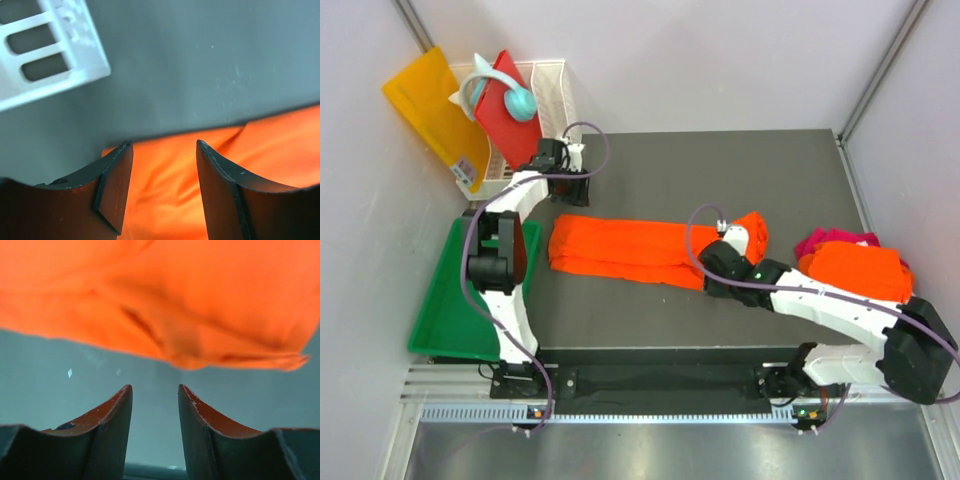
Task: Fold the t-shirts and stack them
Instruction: Fold the other side of the tshirt into a rectangle, then rotate the tshirt 90 degrees
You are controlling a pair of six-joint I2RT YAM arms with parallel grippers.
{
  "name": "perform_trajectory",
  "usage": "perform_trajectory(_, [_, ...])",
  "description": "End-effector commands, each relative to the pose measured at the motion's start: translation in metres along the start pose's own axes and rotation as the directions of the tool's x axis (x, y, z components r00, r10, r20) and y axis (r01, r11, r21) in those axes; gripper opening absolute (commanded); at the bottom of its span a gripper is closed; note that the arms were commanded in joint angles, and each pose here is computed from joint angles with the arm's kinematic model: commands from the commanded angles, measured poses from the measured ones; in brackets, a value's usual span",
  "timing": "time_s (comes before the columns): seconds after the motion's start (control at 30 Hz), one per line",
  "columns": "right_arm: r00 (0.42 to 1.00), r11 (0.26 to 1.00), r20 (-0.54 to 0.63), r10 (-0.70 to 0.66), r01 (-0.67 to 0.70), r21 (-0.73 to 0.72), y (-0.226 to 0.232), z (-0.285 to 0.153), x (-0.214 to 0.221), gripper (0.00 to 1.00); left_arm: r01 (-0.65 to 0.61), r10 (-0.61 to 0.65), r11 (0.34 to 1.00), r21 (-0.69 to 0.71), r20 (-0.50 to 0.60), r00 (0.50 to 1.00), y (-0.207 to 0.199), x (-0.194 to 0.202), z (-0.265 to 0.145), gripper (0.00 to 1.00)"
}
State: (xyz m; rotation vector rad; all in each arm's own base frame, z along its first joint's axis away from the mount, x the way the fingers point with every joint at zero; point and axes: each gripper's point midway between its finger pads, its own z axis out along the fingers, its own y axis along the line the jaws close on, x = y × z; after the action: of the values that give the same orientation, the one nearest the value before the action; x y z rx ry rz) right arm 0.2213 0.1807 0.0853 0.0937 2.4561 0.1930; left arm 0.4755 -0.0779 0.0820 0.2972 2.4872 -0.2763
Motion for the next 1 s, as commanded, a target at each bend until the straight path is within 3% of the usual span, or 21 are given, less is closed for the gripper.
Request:
perform_trajectory(0.0, [1.000,0.999,-0.004,0.028,-0.028,0.017,0.017,-0.003,0.021,0.41,-0.036,0.035,0.999,0.005,0.049,0.998,-0.009,-0.025,0.010,0.57])
perform_trajectory(0.1, [1.000,0.999,-0.027,0.007,-0.006,0.046,0.019,0.001,0.036,0.40,-0.035,0.035,0.999,0.003,0.019,0.999,-0.009,-0.015,0.020,0.57])
perform_trajectory(0.17, [0.999,0.998,-0.036,0.001,0.002,0.064,0.018,0.003,0.044,0.34,-0.032,0.032,0.999,0.000,0.005,0.999,-0.010,-0.010,0.024,0.56])
perform_trajectory(0.33, [1.000,0.993,-0.031,-0.002,0.006,0.116,0.009,0.005,0.047,0.00,-0.043,0.042,0.999,-0.032,-0.016,0.999,-0.002,0.001,0.032,0.54])
perform_trajectory(0.43, [1.000,0.988,-0.030,-0.004,0.009,0.152,0.002,0.006,0.048,0.00,-0.044,0.043,0.998,-0.039,-0.020,0.999,0.000,0.001,0.037,0.53])
perform_trajectory(0.63, [0.998,0.969,-0.068,0.006,0.012,0.248,-0.014,0.012,0.062,0.00,-0.028,0.025,0.998,-0.058,-0.062,0.998,0.006,0.011,0.051,0.43])
perform_trajectory(0.77, [0.994,0.948,-0.107,0.008,0.027,0.317,-0.023,0.018,0.073,0.00,-0.023,0.017,0.998,-0.061,-0.100,0.995,0.008,0.023,0.060,0.20])
perform_trajectory(0.8, [0.993,0.942,-0.114,0.006,0.033,0.334,-0.025,0.020,0.075,0.00,-0.024,0.017,0.998,-0.064,-0.111,0.994,0.009,0.025,0.063,0.10])
perform_trajectory(0.97, [0.987,0.921,-0.162,0.002,0.061,0.384,-0.028,0.035,0.084,0.00,-0.025,0.011,0.997,-0.072,-0.193,0.981,0.011,0.046,0.060,0.01])
